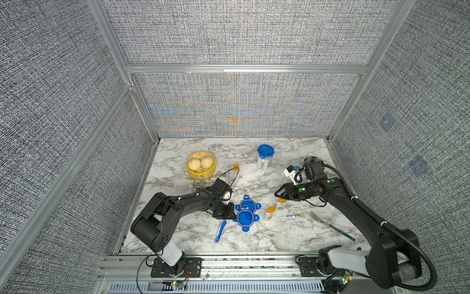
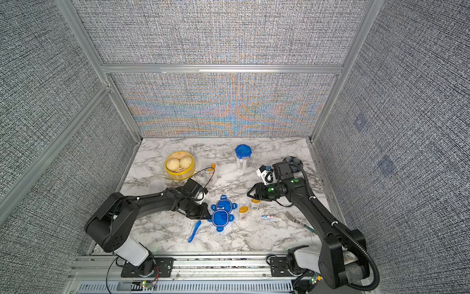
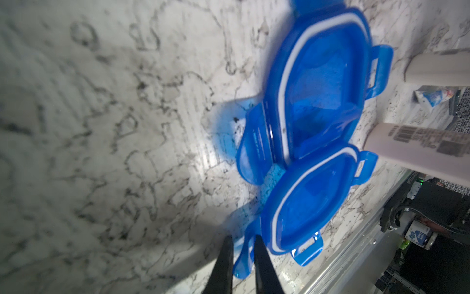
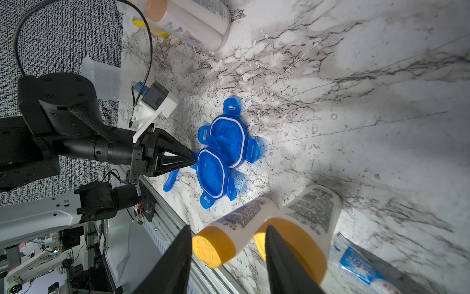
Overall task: Pack away toiletry kits
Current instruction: Pick up the lid from the center of the board, then close the lid on the container.
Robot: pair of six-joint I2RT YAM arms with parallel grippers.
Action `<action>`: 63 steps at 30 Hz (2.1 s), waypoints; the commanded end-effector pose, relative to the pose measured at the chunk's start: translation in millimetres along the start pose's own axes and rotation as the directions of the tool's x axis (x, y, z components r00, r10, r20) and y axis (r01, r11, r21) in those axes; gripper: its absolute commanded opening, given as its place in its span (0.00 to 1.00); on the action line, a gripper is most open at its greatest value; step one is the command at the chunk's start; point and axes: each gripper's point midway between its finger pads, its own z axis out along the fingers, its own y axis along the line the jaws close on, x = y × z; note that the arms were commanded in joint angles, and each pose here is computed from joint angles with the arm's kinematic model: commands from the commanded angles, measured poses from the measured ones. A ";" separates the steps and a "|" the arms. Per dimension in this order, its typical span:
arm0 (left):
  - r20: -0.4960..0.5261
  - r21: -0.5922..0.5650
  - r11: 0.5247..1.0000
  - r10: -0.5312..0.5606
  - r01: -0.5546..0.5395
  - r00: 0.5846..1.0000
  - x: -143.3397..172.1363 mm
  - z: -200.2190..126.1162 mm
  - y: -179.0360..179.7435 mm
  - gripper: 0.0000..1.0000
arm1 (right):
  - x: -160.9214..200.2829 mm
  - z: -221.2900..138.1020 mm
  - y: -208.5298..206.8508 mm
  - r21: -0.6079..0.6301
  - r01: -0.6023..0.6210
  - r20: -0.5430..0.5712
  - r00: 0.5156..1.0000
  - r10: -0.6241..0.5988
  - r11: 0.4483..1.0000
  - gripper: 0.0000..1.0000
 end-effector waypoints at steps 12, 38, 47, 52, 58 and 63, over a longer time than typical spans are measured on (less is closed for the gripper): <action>0.077 0.007 0.997 0.072 -0.073 0.994 -16.6 -24.1 -19.6 0.00 | -18.1 -6.0 -3.8 -0.004 0.018 0.039 0.999 -0.017 1.000 0.49; 0.634 -0.273 0.858 0.501 -0.435 0.589 -95.9 -223.1 -122.0 0.00 | -96.4 -77.6 104.8 -0.165 0.418 0.452 0.837 -0.308 0.893 0.62; 0.607 -0.565 0.619 0.760 -0.545 0.234 -142.5 -273.9 -146.4 0.00 | -134.9 -79.2 184.4 -0.064 0.849 0.622 0.445 -0.644 0.525 0.68; 0.574 -0.593 0.565 0.796 -0.573 0.191 -156.3 -280.5 -151.2 0.00 | -138.1 -62.8 207.3 -0.028 0.924 0.569 0.328 -0.754 0.381 0.69; 0.565 -0.590 0.531 0.810 -0.608 0.159 -158.7 -283.1 -154.6 0.00 | -154.1 -54.5 197.4 0.221 0.951 0.464 0.094 -0.881 0.217 0.83; 0.542 -0.585 0.500 0.827 -0.639 0.150 -160.0 -279.1 -154.5 0.00 | -168.1 -48.5 186.5 0.283 0.951 0.383 0.005 -0.924 0.122 0.84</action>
